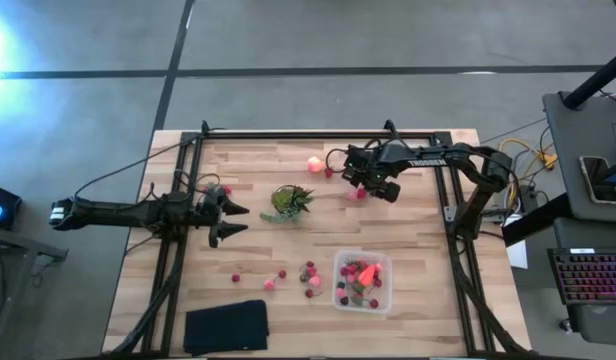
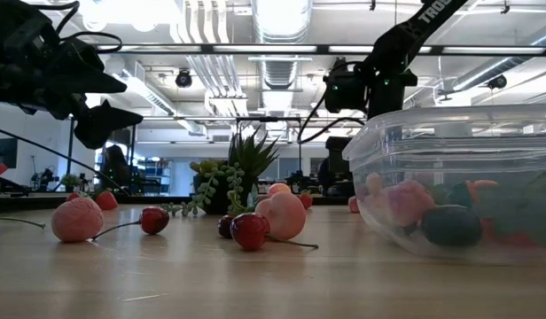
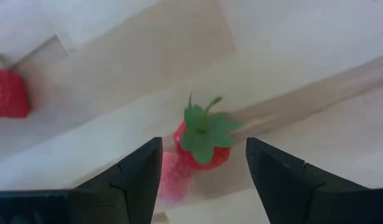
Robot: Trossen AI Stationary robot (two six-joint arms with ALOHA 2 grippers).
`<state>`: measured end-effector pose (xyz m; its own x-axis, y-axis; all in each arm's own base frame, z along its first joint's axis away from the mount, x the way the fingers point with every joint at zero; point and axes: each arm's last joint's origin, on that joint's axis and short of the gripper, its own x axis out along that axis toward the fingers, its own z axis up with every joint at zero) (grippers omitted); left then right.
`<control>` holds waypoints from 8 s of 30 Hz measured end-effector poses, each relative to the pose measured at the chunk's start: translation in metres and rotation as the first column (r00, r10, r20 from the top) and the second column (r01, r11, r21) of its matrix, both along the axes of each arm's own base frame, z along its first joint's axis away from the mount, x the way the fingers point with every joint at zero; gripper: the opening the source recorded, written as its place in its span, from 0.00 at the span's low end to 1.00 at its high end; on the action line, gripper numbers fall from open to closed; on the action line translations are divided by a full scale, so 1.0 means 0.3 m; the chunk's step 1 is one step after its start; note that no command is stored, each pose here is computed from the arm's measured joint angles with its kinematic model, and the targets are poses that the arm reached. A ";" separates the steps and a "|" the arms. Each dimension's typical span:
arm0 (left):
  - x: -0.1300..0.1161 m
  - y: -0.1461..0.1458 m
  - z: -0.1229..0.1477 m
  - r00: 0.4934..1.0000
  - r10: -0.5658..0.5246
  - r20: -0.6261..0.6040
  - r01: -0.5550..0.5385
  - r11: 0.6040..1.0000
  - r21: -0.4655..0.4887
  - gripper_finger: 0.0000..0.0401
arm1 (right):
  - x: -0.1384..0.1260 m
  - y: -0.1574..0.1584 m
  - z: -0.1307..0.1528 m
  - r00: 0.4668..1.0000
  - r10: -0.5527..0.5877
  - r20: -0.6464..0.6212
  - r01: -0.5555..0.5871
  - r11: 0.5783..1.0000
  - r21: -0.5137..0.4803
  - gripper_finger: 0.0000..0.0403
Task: Pick and placing Produce into tupperware
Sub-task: Put the strawberry into the bin, then put the top apricot into the bin, then put the strawberry into the bin
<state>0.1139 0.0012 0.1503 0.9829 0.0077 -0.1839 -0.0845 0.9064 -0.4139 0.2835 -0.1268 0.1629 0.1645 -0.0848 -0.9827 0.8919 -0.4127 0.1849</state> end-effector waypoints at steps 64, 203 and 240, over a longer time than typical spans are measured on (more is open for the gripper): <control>0.000 0.000 0.000 1.000 0.000 0.000 0.000 1.000 0.000 0.69 | 0.055 0.005 0.127 0.970 0.229 0.088 -0.227 0.973 -0.033 0.37; 0.000 0.000 0.000 1.000 0.000 0.000 0.000 1.000 0.000 0.69 | 0.132 0.453 0.502 0.277 0.932 0.235 -0.953 0.297 -0.054 0.26; 0.000 0.000 0.000 1.000 0.000 0.000 0.000 1.000 0.000 0.69 | 0.240 0.280 0.413 0.708 0.701 -0.085 -0.707 0.701 -0.094 0.64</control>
<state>0.1139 0.0013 0.1503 0.9828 0.0082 -0.1844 -0.0852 0.9064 -0.4137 0.3557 -0.0429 0.2867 0.1825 -0.0684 -0.9808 0.9216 0.3595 0.1464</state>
